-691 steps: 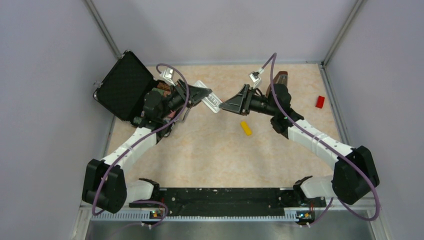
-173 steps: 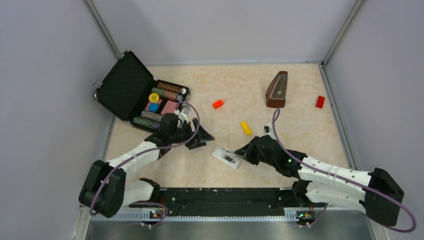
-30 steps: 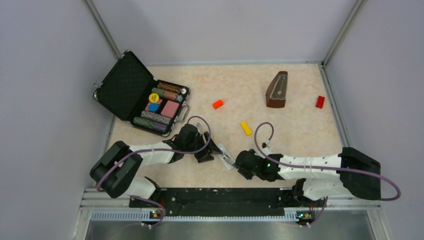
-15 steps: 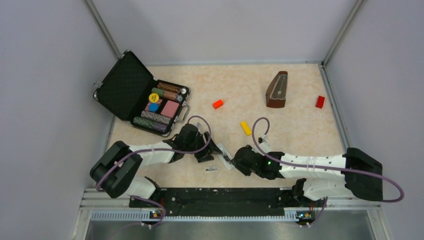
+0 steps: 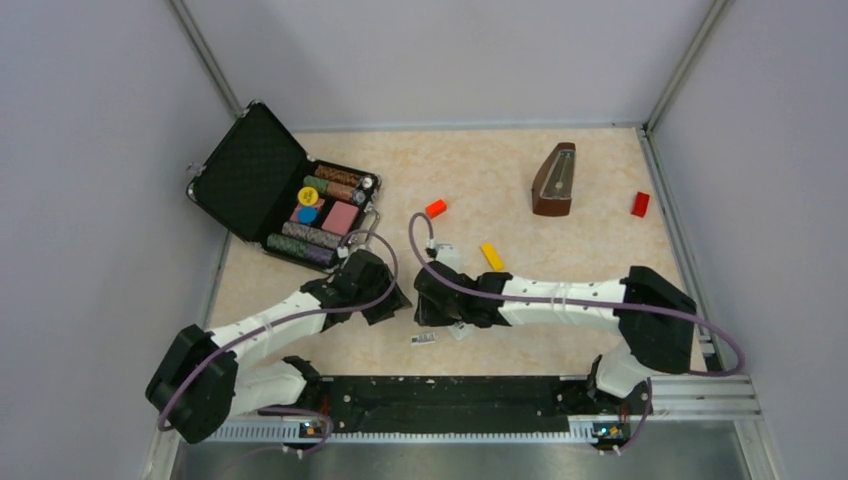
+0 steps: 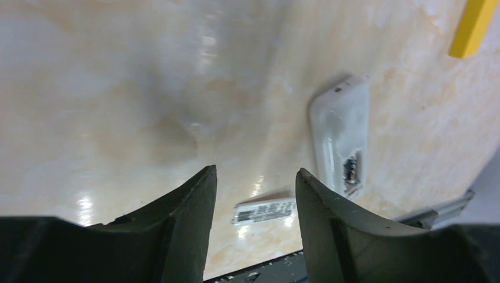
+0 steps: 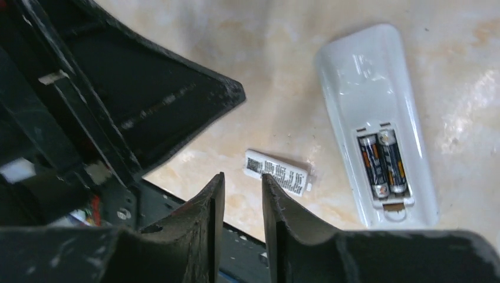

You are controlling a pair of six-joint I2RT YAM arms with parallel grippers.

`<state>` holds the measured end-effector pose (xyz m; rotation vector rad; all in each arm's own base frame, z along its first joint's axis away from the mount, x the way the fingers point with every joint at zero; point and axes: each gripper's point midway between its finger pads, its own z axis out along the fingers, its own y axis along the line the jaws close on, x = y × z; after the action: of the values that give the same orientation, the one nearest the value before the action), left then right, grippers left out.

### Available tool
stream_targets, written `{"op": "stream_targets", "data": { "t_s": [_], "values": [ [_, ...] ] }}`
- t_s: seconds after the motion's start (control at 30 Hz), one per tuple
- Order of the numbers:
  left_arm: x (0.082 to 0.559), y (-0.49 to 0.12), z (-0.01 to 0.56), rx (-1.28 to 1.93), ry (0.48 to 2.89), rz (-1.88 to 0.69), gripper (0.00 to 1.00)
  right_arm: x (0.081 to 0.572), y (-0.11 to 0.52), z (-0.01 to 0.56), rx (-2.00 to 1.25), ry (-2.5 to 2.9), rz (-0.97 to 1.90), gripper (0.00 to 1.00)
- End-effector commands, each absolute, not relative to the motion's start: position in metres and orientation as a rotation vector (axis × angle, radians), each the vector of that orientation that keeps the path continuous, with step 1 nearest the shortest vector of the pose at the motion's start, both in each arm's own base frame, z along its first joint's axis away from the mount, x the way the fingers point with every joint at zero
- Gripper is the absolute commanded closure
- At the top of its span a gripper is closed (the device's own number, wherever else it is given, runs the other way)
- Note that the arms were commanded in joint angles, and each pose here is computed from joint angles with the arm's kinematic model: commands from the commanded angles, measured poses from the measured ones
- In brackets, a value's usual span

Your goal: Load the batteries into the remote control

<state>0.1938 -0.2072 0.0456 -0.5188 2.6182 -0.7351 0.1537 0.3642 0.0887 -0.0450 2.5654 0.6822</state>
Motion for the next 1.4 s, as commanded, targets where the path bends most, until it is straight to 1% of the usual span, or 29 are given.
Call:
{"op": "stream_targets", "data": {
  "t_s": [0.0,0.07,0.13,0.23,0.43,0.63,0.8,1.0,1.37],
  "values": [
    [0.192,-0.157,0.033,-0.688,2.601,-0.484,0.45,0.142,0.378,0.08,-0.61,2.528,0.627,0.68],
    [0.194,-0.145,0.032,-0.76,2.577,-0.494,0.46,0.142,0.38,0.079,-0.866,2.432,0.604,0.64],
    [0.199,-0.135,0.035,-0.811,2.542,-0.518,0.46,0.146,0.38,0.081,-1.026,2.341,0.571,0.59],
    [0.205,-0.128,0.044,-0.825,2.504,-0.542,0.45,0.139,0.383,0.082,-1.277,2.22,0.596,0.54],
    [0.211,-0.126,0.053,-0.837,2.485,-0.584,0.43,0.124,0.377,0.064,-1.663,2.056,0.591,0.53],
    [0.218,-0.113,0.057,-0.864,2.456,-0.586,0.42,0.133,0.375,0.058,-1.823,1.905,0.513,0.53],
    [0.223,-0.112,0.057,-0.873,2.449,-0.615,0.42,0.128,0.372,0.046,-1.942,1.88,0.504,0.53],
    [0.23,-0.115,0.058,-0.877,2.435,-0.652,0.42,0.131,0.368,0.035,-1.998,1.863,0.467,0.53],
    [0.237,-0.115,0.058,-0.874,2.423,-0.671,0.42,0.133,0.365,0.02,-2.056,1.834,0.422,0.62]
  ]
}}
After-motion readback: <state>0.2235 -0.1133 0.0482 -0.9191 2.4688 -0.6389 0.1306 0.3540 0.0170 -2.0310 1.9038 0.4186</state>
